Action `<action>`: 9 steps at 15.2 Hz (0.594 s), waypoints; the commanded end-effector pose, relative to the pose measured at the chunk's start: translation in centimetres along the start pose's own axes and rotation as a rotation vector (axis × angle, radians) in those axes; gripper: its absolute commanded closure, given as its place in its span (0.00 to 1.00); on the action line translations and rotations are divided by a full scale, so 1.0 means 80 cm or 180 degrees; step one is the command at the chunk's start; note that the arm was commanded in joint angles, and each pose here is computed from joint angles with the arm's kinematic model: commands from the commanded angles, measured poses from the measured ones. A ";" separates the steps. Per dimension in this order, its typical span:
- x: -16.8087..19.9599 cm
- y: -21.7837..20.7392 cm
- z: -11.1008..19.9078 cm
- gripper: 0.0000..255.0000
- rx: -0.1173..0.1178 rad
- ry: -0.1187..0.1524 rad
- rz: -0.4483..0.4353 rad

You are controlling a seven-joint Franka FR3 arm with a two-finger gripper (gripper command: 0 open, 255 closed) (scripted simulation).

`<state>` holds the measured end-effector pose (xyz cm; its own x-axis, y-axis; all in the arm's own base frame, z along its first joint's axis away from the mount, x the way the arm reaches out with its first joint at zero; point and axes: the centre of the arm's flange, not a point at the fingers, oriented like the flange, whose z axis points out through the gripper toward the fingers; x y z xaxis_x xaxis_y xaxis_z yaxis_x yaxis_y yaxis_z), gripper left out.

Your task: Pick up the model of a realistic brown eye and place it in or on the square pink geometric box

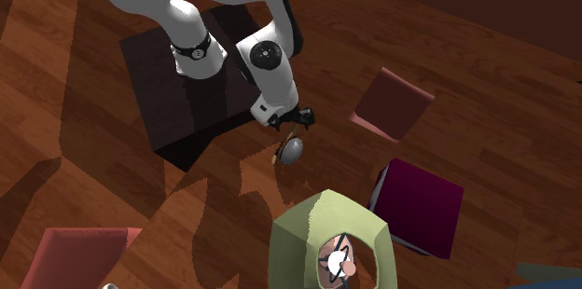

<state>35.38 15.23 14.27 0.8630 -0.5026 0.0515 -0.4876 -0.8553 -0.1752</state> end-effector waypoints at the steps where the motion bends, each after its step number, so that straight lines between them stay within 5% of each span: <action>1: 0.001 0.000 0.015 0.00 0.0002 0.0003 0.0004; 9: 0.001 0.000 0.039 0.00 0.0002 0.0003 0.0004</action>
<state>35.81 15.56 11.24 0.8622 -0.5038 0.0523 -0.4887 -0.8546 -0.1758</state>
